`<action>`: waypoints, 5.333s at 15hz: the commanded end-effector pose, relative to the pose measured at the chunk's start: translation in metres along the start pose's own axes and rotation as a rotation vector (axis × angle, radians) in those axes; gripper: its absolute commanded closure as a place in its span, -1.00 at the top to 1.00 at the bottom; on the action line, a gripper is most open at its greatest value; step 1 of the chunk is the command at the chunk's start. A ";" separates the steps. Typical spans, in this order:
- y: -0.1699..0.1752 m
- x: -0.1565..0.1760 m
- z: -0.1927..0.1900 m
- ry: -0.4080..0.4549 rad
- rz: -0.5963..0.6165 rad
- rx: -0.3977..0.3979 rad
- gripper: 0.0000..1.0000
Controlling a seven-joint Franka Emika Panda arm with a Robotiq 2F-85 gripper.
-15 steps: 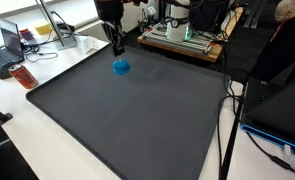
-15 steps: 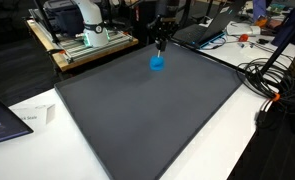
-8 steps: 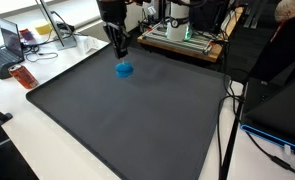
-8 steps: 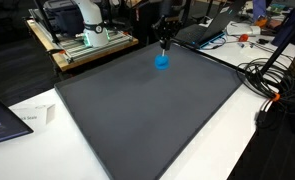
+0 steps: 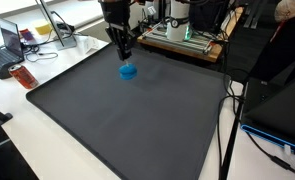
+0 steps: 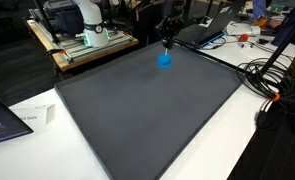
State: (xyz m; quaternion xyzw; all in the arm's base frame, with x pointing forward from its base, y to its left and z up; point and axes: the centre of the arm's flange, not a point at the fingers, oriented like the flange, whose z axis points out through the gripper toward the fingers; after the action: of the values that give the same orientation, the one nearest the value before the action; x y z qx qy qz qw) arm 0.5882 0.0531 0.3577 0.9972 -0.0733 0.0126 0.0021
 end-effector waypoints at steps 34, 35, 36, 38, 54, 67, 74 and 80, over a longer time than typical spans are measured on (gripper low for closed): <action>0.021 -0.007 -0.024 -0.032 -0.121 -0.046 -0.94; 0.020 -0.011 -0.023 -0.019 -0.153 -0.030 -0.74; 0.021 -0.011 -0.021 -0.024 -0.144 -0.032 -0.74; 0.022 -0.010 -0.018 -0.029 -0.138 -0.033 -0.74; 0.017 -0.011 -0.026 -0.043 -0.299 0.201 -0.94; 0.058 -0.001 -0.022 0.056 -0.155 0.105 -0.94; 0.056 -0.006 -0.017 -0.032 -0.136 0.207 -0.94; 0.050 -0.002 -0.011 0.096 -0.034 0.048 -0.94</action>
State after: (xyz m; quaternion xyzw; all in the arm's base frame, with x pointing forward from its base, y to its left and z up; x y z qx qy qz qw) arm 0.5804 0.0005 0.3686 0.9967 -0.0268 0.0431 -0.0632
